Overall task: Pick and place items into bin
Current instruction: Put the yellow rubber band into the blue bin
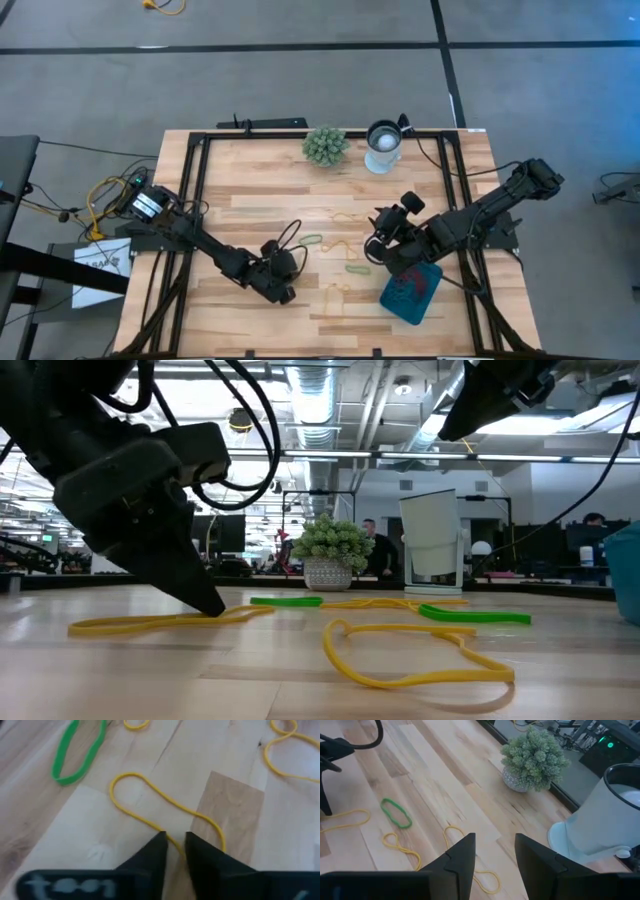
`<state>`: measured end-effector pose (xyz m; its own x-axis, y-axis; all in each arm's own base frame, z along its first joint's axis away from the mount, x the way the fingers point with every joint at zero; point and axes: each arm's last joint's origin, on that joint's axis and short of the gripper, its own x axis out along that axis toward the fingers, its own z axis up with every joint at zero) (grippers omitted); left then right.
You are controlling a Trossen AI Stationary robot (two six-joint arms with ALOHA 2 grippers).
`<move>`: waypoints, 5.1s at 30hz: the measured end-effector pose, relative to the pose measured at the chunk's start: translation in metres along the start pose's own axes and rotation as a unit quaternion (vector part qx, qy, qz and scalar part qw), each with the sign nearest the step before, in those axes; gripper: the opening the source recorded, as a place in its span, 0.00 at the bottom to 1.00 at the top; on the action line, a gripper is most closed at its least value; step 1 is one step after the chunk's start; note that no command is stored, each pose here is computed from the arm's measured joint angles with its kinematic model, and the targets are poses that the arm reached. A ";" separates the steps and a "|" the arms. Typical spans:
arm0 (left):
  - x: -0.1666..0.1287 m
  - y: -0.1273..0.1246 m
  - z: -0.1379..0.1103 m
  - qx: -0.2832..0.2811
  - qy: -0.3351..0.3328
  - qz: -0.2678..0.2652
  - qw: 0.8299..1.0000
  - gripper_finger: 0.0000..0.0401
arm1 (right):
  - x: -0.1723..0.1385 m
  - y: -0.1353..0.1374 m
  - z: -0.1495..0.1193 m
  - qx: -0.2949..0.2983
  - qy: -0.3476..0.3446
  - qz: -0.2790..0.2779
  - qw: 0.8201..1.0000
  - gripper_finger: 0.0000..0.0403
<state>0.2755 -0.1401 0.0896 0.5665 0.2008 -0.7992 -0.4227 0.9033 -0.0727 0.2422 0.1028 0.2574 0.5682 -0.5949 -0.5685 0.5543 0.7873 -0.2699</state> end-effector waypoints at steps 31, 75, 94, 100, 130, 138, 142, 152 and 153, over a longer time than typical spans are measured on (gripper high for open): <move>-0.092 -0.024 0.105 0.133 -0.083 0.069 0.985 0.00 | -0.004 0.012 0.000 0.001 -0.015 0.039 0.999 0.33; -0.102 -0.029 0.117 0.163 -0.095 0.067 0.980 0.00 | 0.090 0.079 0.025 -0.055 -0.088 0.348 0.932 0.29; -0.102 -0.028 0.117 0.162 -0.094 0.067 0.980 0.00 | 0.112 0.073 0.029 -0.039 -0.100 0.324 0.940 0.29; -0.100 -0.026 0.119 0.160 -0.093 0.068 0.980 0.00 | 0.112 0.073 0.029 -0.042 -0.095 0.344 0.933 0.20; -0.163 -0.004 0.121 0.168 -0.125 0.174 0.962 0.10 | -0.026 0.004 0.023 -0.008 -0.014 0.313 0.950 0.00; -0.164 0.005 0.117 0.152 -0.129 0.219 0.955 0.10 | -0.098 -0.029 -0.023 0.075 0.045 0.291 0.953 0.00; -0.165 0.006 0.118 0.154 -0.135 0.229 0.952 0.10 | -0.108 -0.028 -0.046 0.091 0.081 0.258 0.958 0.00; -0.165 0.006 0.118 0.149 -0.137 0.228 0.952 0.10 | -0.093 0.010 -0.088 0.084 0.227 0.141 0.960 0.00; -0.165 0.006 0.118 0.149 -0.137 0.228 0.952 0.10 | -0.092 0.014 -0.092 0.079 0.241 0.135 0.958 0.00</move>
<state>0.2631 -0.1229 0.2910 0.5518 0.6526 -0.5192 -0.4729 0.7577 0.4498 0.1420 0.1831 0.2346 0.3781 -0.1995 -0.9040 0.5333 0.8451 0.0365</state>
